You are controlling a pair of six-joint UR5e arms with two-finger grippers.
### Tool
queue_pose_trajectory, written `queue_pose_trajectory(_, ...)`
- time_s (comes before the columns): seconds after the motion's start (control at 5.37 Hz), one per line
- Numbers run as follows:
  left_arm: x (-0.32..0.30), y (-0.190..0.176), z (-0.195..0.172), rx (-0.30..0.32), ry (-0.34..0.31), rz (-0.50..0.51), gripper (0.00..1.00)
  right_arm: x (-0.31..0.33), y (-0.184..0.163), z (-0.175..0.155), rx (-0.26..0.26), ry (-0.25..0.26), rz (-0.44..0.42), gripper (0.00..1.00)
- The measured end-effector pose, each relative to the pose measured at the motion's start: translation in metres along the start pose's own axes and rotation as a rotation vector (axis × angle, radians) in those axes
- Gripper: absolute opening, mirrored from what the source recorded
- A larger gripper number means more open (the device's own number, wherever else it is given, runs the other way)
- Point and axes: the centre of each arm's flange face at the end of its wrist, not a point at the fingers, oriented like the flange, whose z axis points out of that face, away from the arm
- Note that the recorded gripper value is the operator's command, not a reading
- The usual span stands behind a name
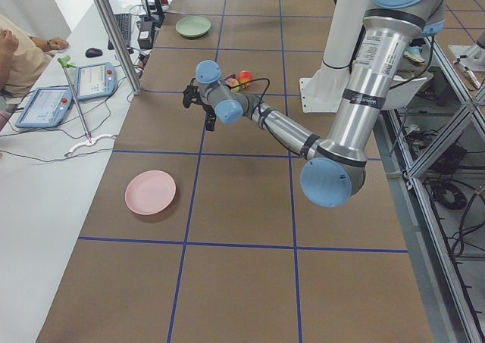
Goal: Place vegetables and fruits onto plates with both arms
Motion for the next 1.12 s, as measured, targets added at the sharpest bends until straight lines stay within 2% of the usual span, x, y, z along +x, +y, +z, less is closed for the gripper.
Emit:
queue_pose_trajectory(0.37, 0.082, -0.010, 0.053, 0.002, -0.041, 0.058, 0.98, -0.002, -0.001, 0.004, -0.008, -0.002, -0.003, 1.00)
queue_pose_trajectory(0.56, 0.103, -0.020, 0.067, 0.002, -0.048, 0.073, 0.96, -0.003, -0.001, 0.006, -0.011, -0.003, -0.006, 1.00)
queue_pose_trajectory(1.12, 0.145, -0.037, 0.110, -0.047, -0.060, 0.219, 0.94, -0.006, -0.002, 0.009, -0.018, -0.004, -0.013, 1.00)
